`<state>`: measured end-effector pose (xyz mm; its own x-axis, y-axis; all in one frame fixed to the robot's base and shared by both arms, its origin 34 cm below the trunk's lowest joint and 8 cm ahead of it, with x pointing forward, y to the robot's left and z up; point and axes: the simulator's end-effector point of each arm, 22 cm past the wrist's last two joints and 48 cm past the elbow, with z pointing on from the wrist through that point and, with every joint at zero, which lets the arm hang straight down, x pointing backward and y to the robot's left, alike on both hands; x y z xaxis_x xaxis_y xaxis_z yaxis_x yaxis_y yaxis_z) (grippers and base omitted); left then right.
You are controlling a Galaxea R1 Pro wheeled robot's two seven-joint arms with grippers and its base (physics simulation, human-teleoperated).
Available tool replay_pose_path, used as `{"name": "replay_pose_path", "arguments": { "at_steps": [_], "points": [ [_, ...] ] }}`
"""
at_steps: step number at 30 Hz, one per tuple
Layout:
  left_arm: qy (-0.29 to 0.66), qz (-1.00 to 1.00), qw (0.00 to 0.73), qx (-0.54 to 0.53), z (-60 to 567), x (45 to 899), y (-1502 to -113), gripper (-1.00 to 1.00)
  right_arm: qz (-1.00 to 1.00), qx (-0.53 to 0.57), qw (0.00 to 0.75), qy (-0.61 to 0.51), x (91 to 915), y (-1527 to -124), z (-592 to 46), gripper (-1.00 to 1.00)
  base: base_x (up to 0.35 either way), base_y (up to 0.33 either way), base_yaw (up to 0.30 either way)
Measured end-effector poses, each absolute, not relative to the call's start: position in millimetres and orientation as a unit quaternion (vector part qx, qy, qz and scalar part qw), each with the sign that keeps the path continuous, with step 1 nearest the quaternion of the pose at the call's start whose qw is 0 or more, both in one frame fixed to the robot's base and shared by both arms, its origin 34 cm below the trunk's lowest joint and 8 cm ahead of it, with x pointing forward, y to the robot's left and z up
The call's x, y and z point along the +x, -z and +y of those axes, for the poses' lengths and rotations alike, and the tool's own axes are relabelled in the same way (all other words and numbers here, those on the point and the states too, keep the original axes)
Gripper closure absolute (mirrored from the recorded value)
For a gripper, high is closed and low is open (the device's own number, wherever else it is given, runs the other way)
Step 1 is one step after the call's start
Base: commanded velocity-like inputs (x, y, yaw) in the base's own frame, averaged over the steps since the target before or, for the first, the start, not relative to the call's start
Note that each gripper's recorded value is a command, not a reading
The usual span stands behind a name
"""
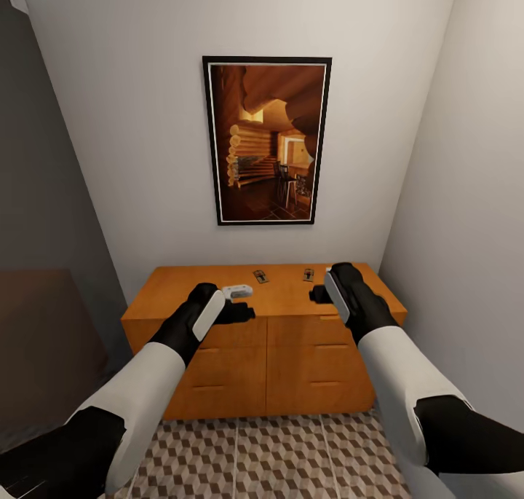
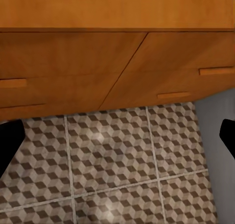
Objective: Take the four mousetraps from the cabinet in the bathroom and place them on the bathroom floor. Make sure all four end up on the same floor surface, and ensure that at least two of them are either under or directly next to the same bathroom sink.
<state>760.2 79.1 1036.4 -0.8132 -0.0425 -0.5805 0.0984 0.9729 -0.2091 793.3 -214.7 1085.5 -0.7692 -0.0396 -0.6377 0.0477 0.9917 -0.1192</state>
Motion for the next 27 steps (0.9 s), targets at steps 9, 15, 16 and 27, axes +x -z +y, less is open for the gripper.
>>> {"name": "replay_pose_path", "arguments": {
  "at_steps": [9, 15, 16, 27],
  "points": [
    [0.109, 0.938, 0.329, 0.009, 82.7, 772.6, -1054.6, -1.00, 0.934, 0.003, 0.351, 0.066, 799.9, -1100.6, -215.7, -1.00, 0.000, 0.000, 0.000],
    [0.094, 0.927, 0.364, -0.004, 91.0, 791.1, -1081.1, -1.00, 0.933, 0.004, 0.355, 0.066, 802.1, -1105.9, -215.2, -1.00, 0.000, 0.000, 0.000],
    [0.092, 0.925, 0.369, -0.007, 92.6, 793.7, -1084.6, -1.00, 0.932, 0.004, 0.356, 0.065, 802.6, -1107.3, -215.0, -1.00, 0.000, 0.000, 0.000],
    [0.087, 0.919, 0.384, -0.024, 97.6, 801.9, -1095.1, -1.00, 0.931, -0.003, 0.359, 0.062, 802.1, -1121.1, -205.5, -1.00, 0.000, 0.000, 0.000]
  ]
}}
